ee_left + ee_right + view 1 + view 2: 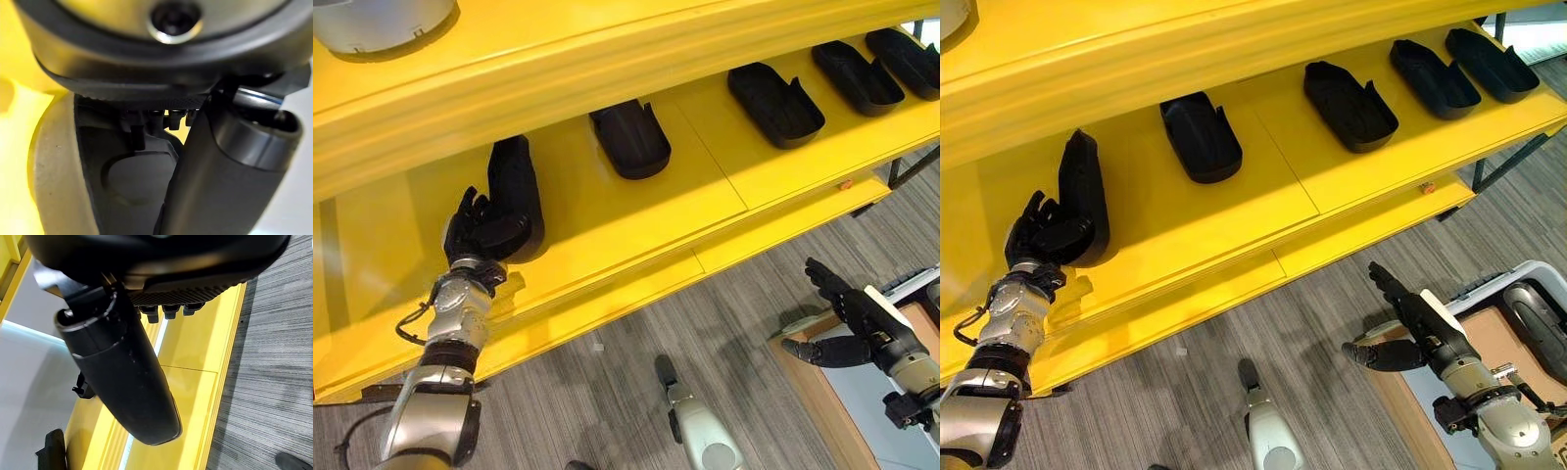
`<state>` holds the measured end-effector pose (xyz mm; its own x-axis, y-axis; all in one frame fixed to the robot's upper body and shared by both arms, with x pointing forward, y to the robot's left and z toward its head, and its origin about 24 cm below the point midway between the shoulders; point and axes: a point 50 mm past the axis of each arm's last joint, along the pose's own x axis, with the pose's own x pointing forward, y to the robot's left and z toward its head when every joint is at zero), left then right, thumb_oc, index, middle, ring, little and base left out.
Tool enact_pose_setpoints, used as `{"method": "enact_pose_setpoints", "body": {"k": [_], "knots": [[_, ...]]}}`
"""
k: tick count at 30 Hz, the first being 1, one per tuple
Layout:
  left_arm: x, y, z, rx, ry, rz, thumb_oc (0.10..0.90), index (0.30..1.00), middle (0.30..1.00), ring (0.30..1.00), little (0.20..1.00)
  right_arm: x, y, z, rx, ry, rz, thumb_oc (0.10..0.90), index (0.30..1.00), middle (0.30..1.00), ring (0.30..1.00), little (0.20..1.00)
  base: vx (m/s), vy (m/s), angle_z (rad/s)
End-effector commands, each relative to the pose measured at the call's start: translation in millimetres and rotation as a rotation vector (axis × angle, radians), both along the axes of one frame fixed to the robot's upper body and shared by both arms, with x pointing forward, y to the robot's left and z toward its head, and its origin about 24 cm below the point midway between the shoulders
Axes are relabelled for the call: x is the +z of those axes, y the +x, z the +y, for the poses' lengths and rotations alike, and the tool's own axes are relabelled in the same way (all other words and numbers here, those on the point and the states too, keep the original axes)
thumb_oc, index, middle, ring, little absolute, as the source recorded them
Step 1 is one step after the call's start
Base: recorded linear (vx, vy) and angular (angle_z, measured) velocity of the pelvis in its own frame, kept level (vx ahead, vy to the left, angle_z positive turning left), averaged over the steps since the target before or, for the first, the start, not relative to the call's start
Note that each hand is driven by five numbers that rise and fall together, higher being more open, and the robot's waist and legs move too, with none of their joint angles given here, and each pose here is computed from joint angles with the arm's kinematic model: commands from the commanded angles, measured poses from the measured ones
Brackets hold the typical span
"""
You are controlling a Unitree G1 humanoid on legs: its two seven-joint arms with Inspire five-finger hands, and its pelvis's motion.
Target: Move parts from the plastic box to the shelf.
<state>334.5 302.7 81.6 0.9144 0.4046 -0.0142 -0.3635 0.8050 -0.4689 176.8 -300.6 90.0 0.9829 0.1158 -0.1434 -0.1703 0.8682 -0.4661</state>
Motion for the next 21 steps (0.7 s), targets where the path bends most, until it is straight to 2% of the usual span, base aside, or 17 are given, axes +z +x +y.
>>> {"method": "enact_pose_setpoints", "body": {"k": [1, 4, 13, 17, 18, 19, 20, 21], "knots": [[-3.0, -16.0, 23.0, 0.142, -0.087, -0.025, 0.9, 1.0, 1.0, 1.0, 1.0, 43.8, 7.0, 6.6, 0.072, -0.058, -0.226, 0.9, 1.0, 1.0, 1.0, 1.0, 0.0, -0.004, 0.04], [-11.7, -22.4, 15.7, 0.198, -0.207, -0.072, 0.9, 1.0, 1.0, 1.0, 1.0, 42.7, 6.7, 9.3, 0.07, -0.059, -0.234, 0.9, 1.0, 1.0, 1.0, 1.0, 0.0, 0.0, 0.0], [-17.9, -34.4, 9.6, 0.27, -0.273, -0.112, 0.9, 1.0, 1.0, 1.0, 1.0, 43.8, 5.0, 9.8, 0.073, -0.09, -0.233, 0.9, 1.0, 1.0, 1.0, 1.0, 0.0, 0.0, 0.0], [-15.7, -33.1, 12.6, 0.258, -0.185, -0.07, 0.9, 1.0, 1.0, 1.0, 1.0, 45.7, 5.6, 8.1, 0.072, -0.103, -0.231, 0.9, 1.0, 1.0, 1.0, 1.0, 0.0, 0.0, 0.0], [-7.7, -28.9, 14.9, 0.219, -0.043, -0.032, 0.9, 1.0, 1.0, 1.0, 1.0, 47.5, 6.3, 6.7, 0.073, -0.111, -0.23, 0.9, 1.0, 1.0, 1.0, 1.0, 0.0, 0.0, 0.0], [-1.0, -25.2, 18.3, 0.201, 0.047, -0.007, 0.9, 1.0, 1.0, 1.0, 1.0, 48.7, 6.8, 5.5, 0.073, -0.113, -0.23, 0.9, 1.0, 1.0, 1.0, 1.0, 0.0, 0.0, 0.0], [0.2, -24.2, 18.2, 0.2, 0.051, -0.008, 0.9, 1.0, 1.0, 1.0, 1.0, 48.6, 6.8, 5.5, 0.072, -0.11, -0.232, 0.9, 1.0, 1.0, 1.0, 1.0, 0.0, 0.0, 0.0], [10.2, -20.0, 23.3, 0.177, 0.188, 0.027, 0.9, 1.0, 1.0, 1.0, 1.0, 49.8, 7.1, 4.2, 0.072, -0.112, -0.231, 0.9, 1.0, 1.0, 1.0, 1.0, 0.0, 0.0, 0.0]]}}
